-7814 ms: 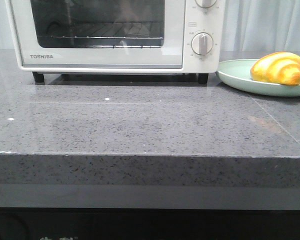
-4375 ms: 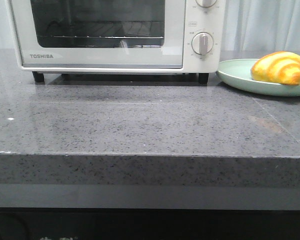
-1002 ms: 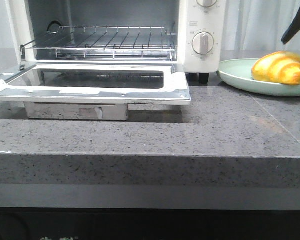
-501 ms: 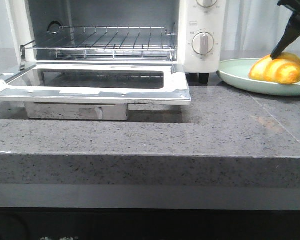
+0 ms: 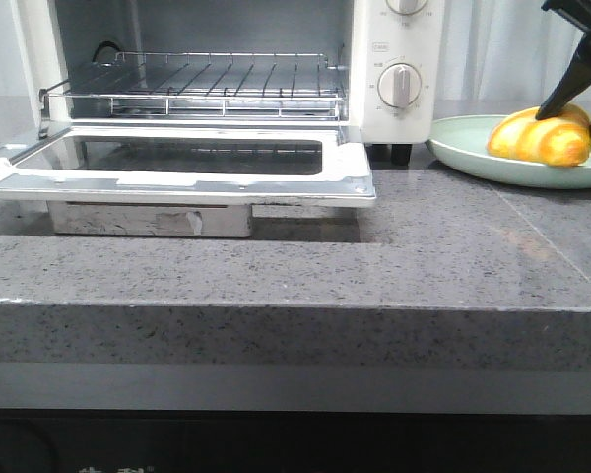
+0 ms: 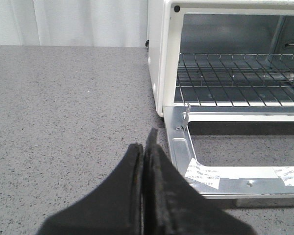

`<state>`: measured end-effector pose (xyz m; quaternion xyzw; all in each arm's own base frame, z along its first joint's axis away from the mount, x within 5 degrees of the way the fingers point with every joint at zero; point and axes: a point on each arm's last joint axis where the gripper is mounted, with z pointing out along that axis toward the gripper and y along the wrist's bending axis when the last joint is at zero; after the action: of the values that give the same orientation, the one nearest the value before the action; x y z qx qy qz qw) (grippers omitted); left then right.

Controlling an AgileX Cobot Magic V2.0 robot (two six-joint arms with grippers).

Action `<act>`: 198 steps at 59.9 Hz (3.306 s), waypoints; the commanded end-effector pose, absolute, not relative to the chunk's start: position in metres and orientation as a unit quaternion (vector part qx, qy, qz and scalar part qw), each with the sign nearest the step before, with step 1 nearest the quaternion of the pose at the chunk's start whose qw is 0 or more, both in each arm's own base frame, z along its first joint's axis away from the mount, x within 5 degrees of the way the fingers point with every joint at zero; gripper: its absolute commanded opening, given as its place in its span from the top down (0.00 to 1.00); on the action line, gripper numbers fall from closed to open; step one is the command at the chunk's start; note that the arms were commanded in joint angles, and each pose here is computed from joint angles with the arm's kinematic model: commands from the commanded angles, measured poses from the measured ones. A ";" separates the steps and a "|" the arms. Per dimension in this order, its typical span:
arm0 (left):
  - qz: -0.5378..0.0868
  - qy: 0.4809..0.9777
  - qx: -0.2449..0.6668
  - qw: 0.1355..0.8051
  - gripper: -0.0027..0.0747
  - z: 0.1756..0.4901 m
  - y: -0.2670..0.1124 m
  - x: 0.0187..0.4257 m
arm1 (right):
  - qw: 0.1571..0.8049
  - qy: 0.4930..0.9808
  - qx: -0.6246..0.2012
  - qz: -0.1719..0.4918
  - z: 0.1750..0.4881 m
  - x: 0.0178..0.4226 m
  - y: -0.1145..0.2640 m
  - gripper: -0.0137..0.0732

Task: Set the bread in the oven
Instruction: 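Lower the right gripper onto the croissant on the green plate and grasp, then lift the croissant with the right gripper and carry it toward the oven, then lower the croissant onto the oven rack and open the right gripper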

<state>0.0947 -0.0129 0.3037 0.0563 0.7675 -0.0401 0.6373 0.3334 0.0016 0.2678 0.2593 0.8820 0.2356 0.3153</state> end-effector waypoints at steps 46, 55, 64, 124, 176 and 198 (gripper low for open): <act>-0.044 0.735 0.049 0.674 0.99 0.320 -0.013 0.095 | 0.401 0.858 0.163 0.276 0.329 0.202 0.032 0.80; -0.044 0.735 0.049 0.674 0.99 0.320 -0.013 0.095 | 0.387 0.857 0.125 0.316 0.329 0.191 0.055 0.80; -0.044 0.735 0.049 0.674 0.99 0.320 -0.013 0.095 | 0.383 0.846 0.087 0.360 0.333 0.187 0.083 0.80; -0.044 0.735 0.049 0.674 0.99 0.320 -0.013 0.095 | 0.437 0.801 0.016 0.409 0.358 0.254 0.193 0.80; -0.044 0.735 0.049 0.674 0.99 0.320 -0.013 0.095 | 0.492 0.773 0.093 0.391 0.347 0.343 0.215 0.80; -0.044 0.735 0.049 0.674 0.99 0.320 -0.013 0.095 | 0.491 0.776 0.101 0.384 0.337 0.350 0.217 0.67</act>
<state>0.0947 -0.0129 0.3036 0.0564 0.7681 -0.0401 0.6366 0.3507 0.2234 0.3017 0.0943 0.8149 0.3688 0.4371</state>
